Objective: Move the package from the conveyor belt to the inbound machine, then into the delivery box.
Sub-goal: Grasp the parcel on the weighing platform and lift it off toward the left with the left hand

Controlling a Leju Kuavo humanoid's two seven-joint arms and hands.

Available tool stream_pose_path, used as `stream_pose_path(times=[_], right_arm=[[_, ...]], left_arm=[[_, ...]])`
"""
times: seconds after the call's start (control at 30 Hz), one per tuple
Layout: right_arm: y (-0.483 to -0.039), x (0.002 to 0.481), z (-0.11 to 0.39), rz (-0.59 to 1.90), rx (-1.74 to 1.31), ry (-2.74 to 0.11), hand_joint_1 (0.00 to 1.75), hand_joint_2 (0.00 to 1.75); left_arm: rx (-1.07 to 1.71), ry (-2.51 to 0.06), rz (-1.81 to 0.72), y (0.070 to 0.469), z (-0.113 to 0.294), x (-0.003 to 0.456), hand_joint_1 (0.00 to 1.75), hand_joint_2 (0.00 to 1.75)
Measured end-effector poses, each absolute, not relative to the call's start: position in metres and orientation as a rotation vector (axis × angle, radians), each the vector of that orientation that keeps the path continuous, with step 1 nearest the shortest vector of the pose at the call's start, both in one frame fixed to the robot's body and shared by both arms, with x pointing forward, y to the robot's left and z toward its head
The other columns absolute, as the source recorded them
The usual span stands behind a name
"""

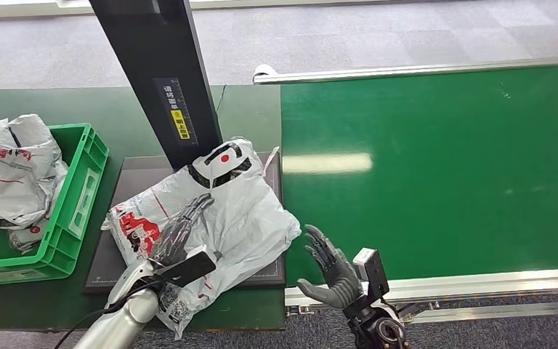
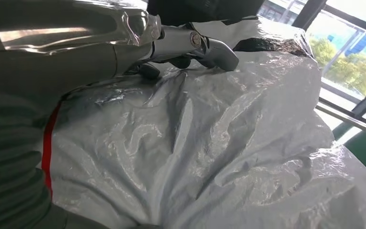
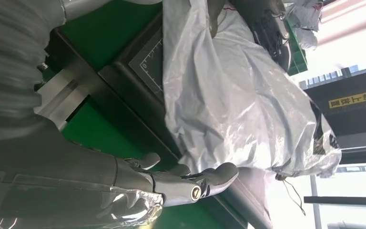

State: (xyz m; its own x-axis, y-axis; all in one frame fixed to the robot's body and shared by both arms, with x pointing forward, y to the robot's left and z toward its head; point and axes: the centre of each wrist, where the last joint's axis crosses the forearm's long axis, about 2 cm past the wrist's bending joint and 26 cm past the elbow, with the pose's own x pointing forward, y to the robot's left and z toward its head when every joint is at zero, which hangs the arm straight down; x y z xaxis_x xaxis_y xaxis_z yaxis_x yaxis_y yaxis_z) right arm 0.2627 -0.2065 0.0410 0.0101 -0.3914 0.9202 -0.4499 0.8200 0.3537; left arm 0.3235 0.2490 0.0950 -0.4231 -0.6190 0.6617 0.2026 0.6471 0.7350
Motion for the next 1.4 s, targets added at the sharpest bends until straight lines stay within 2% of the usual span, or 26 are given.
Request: stream_pose_path(times=[0.03,0.07,0.1,0.33,0.6,0.77,0.97,1.13,1.27,1.4], right_arm=[[-0.206,0.264,0.042,0.053,0.681,-1.602,0.0,1.75],[-0.205,0.266,0.042,0.053,0.681,-1.604,0.0,1.75],[-0.205,0.267,0.043,0.053,0.681,-1.605,0.0,1.75],[-0.204,0.269,0.042,0.049,0.66,-1.609,0.0,1.75],[-0.205,0.269,0.042,0.044,0.652,-1.609,0.0,1.75],[-0.205,0.268,0.041,0.035,0.642,-1.613,0.0,1.75],[-0.206,0.262,0.036,0.019,0.634,-1.612,0.0,1.75],[-0.207,0.255,0.032,0.005,0.628,-1.604,0.0,1.75],[-0.21,0.248,0.029,-0.021,0.624,-1.604,0.0,1.75],[-0.212,0.247,0.03,-0.029,0.619,-1.608,0.0,1.75]], left_arm=[[0.311,-1.788,-0.956,0.247,0.095,0.325,1.37,1.75],[0.284,-1.791,-0.961,0.244,0.095,0.327,1.71,1.75],[0.257,-1.795,-0.965,0.24,0.095,0.328,1.75,1.75],[0.134,-1.851,-0.935,0.219,0.101,0.333,1.75,1.75],[0.18,-1.939,-0.917,0.21,0.115,0.332,1.75,1.75],[0.303,-2.109,-0.872,0.215,0.139,0.33,1.75,1.75],[0.621,-2.342,-0.808,0.24,0.186,0.327,1.75,1.75],[0.884,-2.445,-0.765,0.264,0.209,0.323,1.75,1.75],[1.152,-2.435,-0.751,0.302,0.234,0.332,1.75,1.75],[1.281,-2.412,-0.726,0.329,0.253,0.34,1.75,1.75]])
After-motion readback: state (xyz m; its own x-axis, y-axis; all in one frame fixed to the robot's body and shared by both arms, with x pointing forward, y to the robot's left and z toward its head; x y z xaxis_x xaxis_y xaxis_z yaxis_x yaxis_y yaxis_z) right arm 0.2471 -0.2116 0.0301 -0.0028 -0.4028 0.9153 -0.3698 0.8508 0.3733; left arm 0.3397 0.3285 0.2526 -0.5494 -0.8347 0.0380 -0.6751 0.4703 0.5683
